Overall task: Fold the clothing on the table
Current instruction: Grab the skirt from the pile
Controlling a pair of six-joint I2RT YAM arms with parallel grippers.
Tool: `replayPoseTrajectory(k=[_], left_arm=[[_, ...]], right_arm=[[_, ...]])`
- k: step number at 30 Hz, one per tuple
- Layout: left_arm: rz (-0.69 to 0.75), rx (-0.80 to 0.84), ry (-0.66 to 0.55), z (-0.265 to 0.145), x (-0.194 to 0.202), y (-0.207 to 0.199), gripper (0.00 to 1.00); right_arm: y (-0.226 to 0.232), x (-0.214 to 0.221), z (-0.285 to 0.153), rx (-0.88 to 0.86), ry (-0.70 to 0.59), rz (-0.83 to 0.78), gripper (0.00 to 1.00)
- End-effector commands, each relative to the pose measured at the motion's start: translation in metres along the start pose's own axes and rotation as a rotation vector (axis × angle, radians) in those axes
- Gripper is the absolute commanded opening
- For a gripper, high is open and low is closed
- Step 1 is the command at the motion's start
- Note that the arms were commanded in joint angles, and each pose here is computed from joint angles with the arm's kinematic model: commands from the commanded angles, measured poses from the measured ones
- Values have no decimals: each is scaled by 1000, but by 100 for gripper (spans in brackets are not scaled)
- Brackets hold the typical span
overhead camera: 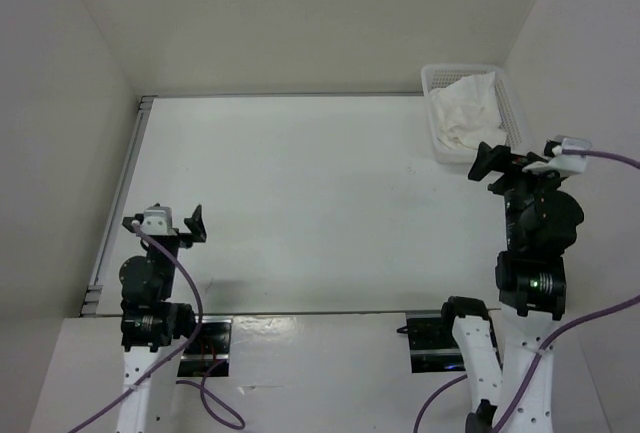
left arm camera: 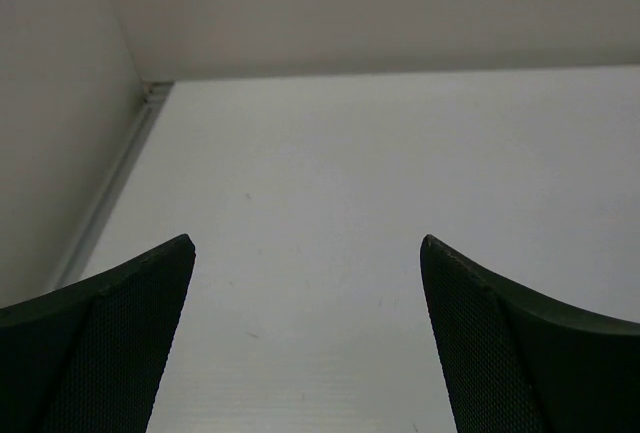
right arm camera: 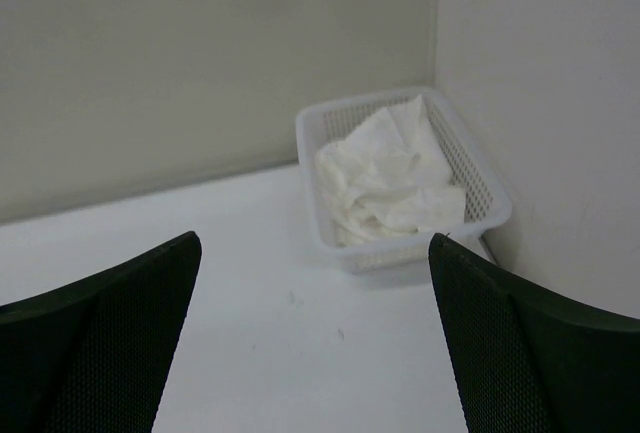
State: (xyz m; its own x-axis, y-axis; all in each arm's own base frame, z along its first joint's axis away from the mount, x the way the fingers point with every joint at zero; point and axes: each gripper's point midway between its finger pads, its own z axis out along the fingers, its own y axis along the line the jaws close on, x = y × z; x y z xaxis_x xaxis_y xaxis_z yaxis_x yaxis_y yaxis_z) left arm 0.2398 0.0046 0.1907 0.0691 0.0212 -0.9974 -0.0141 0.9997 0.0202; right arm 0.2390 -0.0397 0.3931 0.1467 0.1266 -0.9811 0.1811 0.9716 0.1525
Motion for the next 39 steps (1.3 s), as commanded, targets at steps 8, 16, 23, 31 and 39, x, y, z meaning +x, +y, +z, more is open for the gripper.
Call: replayPoseTrajectory(k=[8, 16, 23, 31, 39], left_arm=[[-41, -253, -16, 42, -185, 46, 99], [-119, -297, 378, 97, -144, 51, 99], [75, -85, 612, 108, -85, 45, 99], [50, -122, 674, 104, -54, 76, 99], [-55, -102, 810, 99, -5, 72, 99]], right_arm=[[-38, 93, 89, 46, 588, -218, 99], [-58, 151, 150, 70, 910, -217, 99], [-72, 172, 199, 61, 922, -177, 99], [-65, 226, 249, 75, 890, -294, 99], [-63, 273, 282, 72, 906, -357, 99]])
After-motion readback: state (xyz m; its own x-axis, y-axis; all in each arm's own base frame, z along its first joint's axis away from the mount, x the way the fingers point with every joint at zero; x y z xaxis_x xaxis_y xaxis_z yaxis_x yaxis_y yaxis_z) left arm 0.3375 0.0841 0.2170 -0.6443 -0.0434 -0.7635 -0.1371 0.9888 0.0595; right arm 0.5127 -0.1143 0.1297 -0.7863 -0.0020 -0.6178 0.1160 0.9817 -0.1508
